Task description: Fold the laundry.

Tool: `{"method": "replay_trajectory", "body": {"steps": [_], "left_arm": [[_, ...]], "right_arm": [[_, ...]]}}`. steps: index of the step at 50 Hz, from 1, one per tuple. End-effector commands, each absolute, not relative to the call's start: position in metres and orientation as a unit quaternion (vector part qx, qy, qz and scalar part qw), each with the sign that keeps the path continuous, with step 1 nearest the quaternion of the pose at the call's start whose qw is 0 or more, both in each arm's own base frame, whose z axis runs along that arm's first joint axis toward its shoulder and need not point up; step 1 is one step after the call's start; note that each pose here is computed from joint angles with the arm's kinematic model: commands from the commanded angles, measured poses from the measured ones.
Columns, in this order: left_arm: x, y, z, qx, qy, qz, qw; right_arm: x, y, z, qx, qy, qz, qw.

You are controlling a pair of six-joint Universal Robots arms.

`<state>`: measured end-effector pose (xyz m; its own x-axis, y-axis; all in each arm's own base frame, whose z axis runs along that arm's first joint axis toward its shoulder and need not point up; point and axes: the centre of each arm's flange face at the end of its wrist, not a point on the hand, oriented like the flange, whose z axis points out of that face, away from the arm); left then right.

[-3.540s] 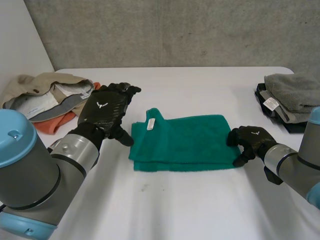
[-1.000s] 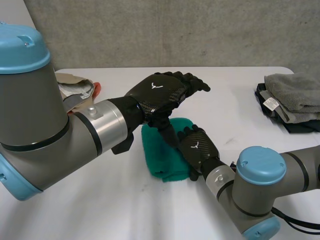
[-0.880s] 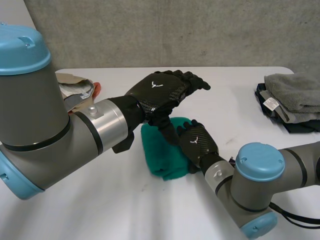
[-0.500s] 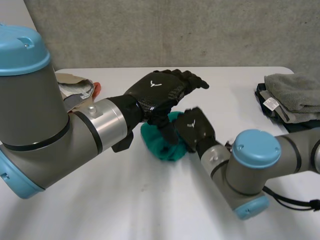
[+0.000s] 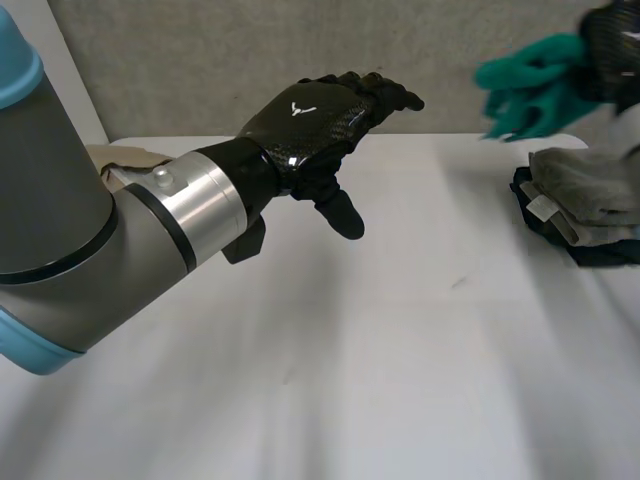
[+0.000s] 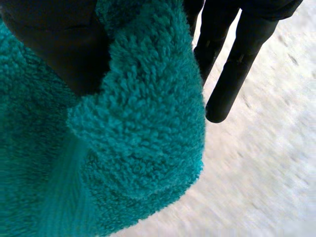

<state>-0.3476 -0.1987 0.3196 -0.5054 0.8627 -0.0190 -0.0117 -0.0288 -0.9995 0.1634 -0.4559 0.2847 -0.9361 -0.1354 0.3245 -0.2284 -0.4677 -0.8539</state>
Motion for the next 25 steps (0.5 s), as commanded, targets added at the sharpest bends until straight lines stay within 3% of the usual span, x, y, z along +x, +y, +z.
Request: {"method": "replay_trajectory", "body": {"steps": [1, 7, 10, 14, 19, 25], "left_arm": [[-0.350, -0.199, 0.311, -0.356, -0.611, 0.614, 0.351], [-0.353, -0.200, 0.296, -0.358, -0.624, 0.599, 0.351], [-0.354, -0.201, 0.292, -0.359, -0.628, 0.595, 0.350], [-0.355, -0.200, 0.292, -0.360, -0.627, 0.595, 0.351], [-0.357, -0.194, 0.295, -0.363, -0.623, 0.595, 0.355], [-0.360, -0.184, 0.294, -0.370, -0.621, 0.589, 0.362]], "right_arm": [[0.079, -0.502, 0.215, 0.194, -0.566, 0.800, 0.046], [0.032, -0.513, 0.124, 0.214, -0.631, 0.746, 0.011], [0.026, -0.511, 0.112, 0.218, -0.640, 0.736, -0.001], [0.023, -0.507, 0.124, 0.201, -0.653, 0.730, 0.008], [0.020, -0.487, 0.195, 0.165, -0.679, 0.715, 0.017], [0.005, -0.464, 0.225, 0.128, -0.726, 0.675, 0.025]]}}
